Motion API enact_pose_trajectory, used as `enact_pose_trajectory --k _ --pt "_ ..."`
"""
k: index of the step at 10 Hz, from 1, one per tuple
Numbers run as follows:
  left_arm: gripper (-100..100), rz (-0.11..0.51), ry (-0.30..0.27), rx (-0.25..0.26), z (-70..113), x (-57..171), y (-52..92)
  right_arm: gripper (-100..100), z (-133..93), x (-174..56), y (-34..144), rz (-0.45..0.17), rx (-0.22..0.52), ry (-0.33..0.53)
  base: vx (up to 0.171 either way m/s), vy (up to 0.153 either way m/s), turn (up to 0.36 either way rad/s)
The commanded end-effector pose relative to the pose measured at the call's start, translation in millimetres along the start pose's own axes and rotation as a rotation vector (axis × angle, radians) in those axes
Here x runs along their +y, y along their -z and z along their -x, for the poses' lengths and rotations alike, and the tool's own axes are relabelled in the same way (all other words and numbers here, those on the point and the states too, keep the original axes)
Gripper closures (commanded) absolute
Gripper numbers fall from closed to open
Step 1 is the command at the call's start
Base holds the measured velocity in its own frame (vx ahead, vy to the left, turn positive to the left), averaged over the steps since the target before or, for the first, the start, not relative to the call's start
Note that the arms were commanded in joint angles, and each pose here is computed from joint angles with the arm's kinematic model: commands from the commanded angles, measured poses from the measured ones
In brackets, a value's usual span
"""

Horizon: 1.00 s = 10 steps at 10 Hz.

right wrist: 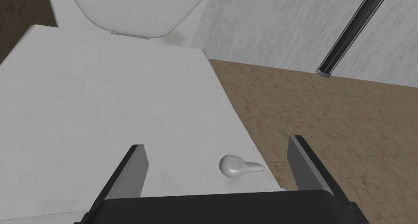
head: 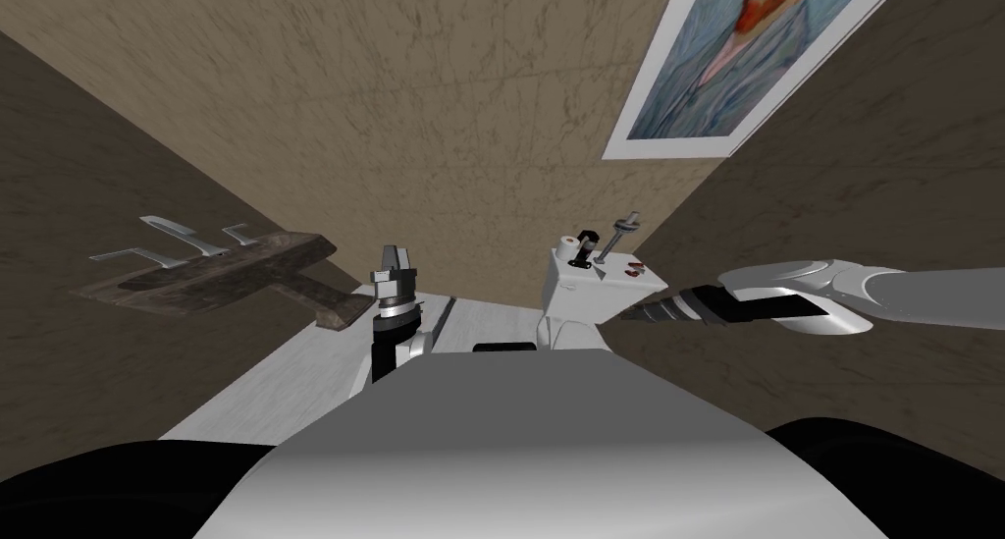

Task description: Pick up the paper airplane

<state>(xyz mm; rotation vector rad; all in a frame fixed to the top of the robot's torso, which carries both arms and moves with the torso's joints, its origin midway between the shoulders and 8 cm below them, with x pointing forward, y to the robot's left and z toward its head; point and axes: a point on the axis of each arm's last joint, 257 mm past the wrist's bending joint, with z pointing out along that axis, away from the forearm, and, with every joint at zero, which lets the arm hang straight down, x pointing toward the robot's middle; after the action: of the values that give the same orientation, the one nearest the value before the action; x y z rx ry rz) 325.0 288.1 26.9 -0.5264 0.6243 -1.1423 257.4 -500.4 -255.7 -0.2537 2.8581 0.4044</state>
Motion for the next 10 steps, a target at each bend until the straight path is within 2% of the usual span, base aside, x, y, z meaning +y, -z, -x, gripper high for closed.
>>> enact_pose_trajectory --k 1,5,10 --pt "0 0.0 0.0 0.0 0.0 0.0 0.0 -100 3.2 -1.8 0.8 -0.01 -0.002 0.009 0.052 0.0 0.001" --pt "0 0.0 0.0 0.0 0.0 0.0 0.0 -100 18.6 -12.7 5.7 -0.057 -0.014 0.028 0.077 -0.001 0.021" --pt "0 0.0 0.0 0.0 0.0 0.0 0.0 -100 29.4 -19.8 9.4 -0.089 -0.023 0.04 0.041 0.0 0.012"
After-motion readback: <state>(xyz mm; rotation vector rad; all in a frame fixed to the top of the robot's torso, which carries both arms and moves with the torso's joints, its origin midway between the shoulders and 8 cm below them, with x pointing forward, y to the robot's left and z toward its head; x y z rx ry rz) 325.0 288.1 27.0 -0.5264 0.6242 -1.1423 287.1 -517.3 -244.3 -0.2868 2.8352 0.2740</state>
